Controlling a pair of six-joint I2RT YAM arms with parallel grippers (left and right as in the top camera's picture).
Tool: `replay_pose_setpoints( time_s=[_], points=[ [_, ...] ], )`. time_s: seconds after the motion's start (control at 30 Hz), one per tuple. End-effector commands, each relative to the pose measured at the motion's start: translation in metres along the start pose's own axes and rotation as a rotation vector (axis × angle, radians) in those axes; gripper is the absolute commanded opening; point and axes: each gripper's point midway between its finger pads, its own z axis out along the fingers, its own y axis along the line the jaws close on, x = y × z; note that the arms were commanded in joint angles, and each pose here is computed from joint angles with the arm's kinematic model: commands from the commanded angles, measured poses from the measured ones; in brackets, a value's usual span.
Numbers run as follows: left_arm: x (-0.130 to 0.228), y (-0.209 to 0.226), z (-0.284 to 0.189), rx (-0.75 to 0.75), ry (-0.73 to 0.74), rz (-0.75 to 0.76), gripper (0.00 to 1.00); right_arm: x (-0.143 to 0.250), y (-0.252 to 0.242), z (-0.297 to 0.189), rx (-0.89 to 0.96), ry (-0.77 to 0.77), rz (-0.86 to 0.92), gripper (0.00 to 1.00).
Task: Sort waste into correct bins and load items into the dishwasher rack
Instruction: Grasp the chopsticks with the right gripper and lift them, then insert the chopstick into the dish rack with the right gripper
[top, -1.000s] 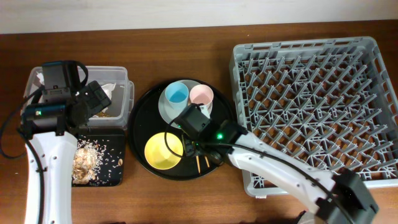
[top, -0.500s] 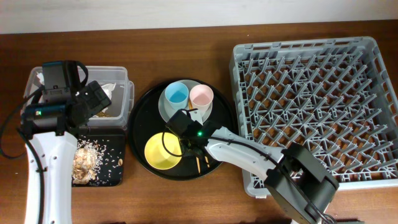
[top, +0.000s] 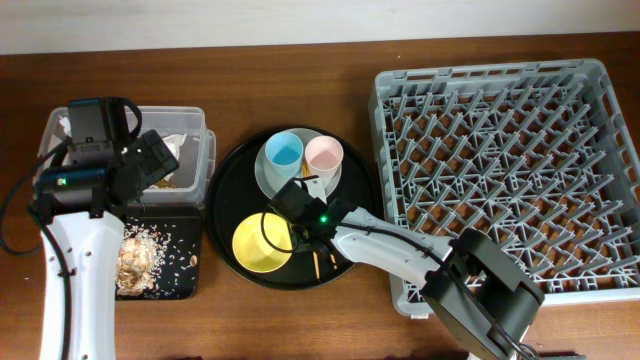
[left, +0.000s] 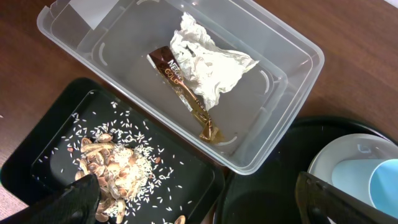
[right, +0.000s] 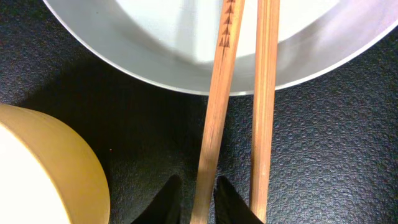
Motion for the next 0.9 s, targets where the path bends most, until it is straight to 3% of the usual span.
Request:
replay_pose_setpoints(
  time_s=[0.0,0.2,0.37,0.43,0.5,0.6,0.67,0.77,0.87],
  points=[
    [-0.005,0.0,-0.005,0.007,-0.018,-0.016,0.99,0.005,-0.004,0.006,0.026,0.005,0.001,0.17],
    [-0.005,0.0,-0.005,0.007,-0.018,-0.016,0.99,0.006,0.005,0.003,-0.02,0.021,0.004,0.04],
    [-0.005,0.0,-0.005,0.007,-0.018,-0.016,0.99,-0.035,0.017,-0.105,-0.161,-0.138,0.026,0.04],
    [-0.005,0.0,-0.005,0.007,-0.018,-0.016,0.99,-0.05,0.009,-0.145,-0.19,-0.238,-0.07,0.04],
    [-0.005,0.0,-0.005,0.007,-0.018,-0.016,0.99,-0.065,-0.056,-0.18,-0.084,-0.295,-0.022,0.04],
    [-0.005,0.0,-0.005,0.007,-0.018,-0.016,0.99,-0.055,-0.161,-0.172,0.096,-0.162,0.007,0.04],
    [-0.005,0.0,-0.005,0.007,-0.018,-0.016,0.99,-0.058,-0.2,-0.159,0.043,-0.117,0.065,0.06],
    [-0.005,0.0,-0.005,0.007,-0.018,-0.016,0.99,-0.068,-0.214,-0.141,-0.017,-0.112,0.128,0.06],
    [-0.005,0.0,-0.005,0.007,-0.018,-0.016,0.99,-0.074,-0.196,-0.117,-0.134,-0.084,0.126,0.08]
  ],
)
